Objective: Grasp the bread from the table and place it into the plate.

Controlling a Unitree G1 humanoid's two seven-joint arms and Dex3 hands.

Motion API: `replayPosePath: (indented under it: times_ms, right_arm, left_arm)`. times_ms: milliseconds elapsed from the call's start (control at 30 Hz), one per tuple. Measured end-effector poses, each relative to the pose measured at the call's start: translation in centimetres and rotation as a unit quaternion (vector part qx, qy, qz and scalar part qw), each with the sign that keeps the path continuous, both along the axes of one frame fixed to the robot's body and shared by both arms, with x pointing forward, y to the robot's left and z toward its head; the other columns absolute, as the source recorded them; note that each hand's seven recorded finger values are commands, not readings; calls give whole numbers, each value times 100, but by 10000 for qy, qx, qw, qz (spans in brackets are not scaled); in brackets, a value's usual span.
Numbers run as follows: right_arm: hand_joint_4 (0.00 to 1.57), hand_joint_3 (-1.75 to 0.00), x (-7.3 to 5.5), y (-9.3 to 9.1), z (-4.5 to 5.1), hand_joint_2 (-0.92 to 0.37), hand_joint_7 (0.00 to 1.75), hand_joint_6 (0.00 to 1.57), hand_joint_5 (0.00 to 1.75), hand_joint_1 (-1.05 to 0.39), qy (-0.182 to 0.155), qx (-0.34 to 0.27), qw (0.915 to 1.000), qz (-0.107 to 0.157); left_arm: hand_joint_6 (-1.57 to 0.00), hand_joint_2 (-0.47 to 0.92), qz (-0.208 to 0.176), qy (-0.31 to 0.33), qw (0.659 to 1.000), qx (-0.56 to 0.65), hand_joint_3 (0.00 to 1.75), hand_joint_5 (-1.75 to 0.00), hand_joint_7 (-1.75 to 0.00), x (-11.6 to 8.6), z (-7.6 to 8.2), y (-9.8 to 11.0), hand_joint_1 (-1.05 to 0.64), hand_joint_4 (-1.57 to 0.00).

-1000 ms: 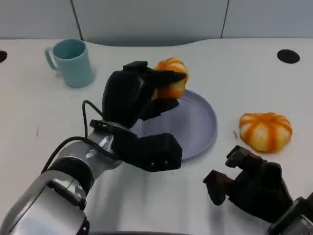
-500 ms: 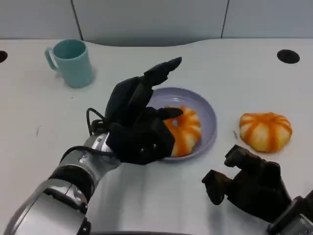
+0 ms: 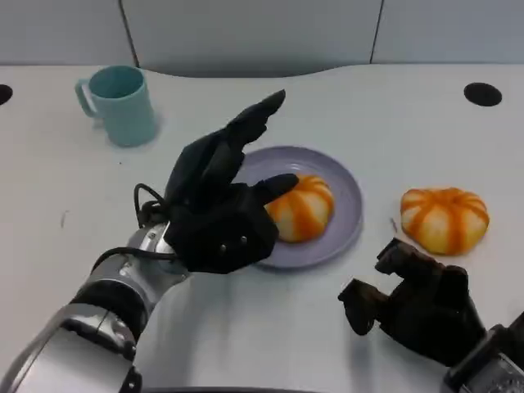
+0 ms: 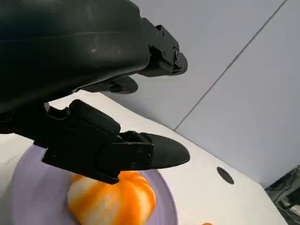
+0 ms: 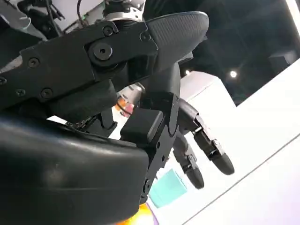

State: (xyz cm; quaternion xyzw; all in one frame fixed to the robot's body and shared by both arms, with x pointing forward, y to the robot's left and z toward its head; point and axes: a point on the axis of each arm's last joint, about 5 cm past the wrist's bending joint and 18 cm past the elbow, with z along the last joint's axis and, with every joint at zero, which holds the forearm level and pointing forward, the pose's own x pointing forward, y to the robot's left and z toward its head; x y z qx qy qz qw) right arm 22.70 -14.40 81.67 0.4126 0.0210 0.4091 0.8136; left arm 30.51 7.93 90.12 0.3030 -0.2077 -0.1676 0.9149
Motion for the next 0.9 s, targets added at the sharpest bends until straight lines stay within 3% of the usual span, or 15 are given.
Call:
replayPosePath:
  times_ms: [200,367,600,767,900]
  right_arm:
    - [95,-9,33,28,-8,-92,56,101,128,-68,-38,40,10000,7]
    - [91,-8,66,69,-25,-92,53,101,128,-69,81,74,9999,66]
    - [92,-6,105,92,-44,-92,46,105,128,-67,109,113,9999,-6]
    - [96,-9,112,113,-43,-92,45,107,127,-68,98,170,9998,20]
    - [97,-7,114,121,-48,-92,44,108,126,-67,125,159,9998,44]
  left_arm:
    - [-15,92,-13,902,9849,-1476,61,-3,-1,-31,-47,137,-93,-30]
    - [-18,92,-460,1619,9384,-3019,52,-7,-2,-121,-194,370,-95,-37]
    - [-20,92,-977,1865,8757,-4346,55,-7,-2,-284,-383,668,-98,-38]
    - [-25,92,-1072,2240,8370,-4876,54,-9,-4,-558,-603,781,-99,-43]
    - [-28,92,-1196,2256,8188,-5141,55,-11,-4,-652,-635,876,-99,-48]
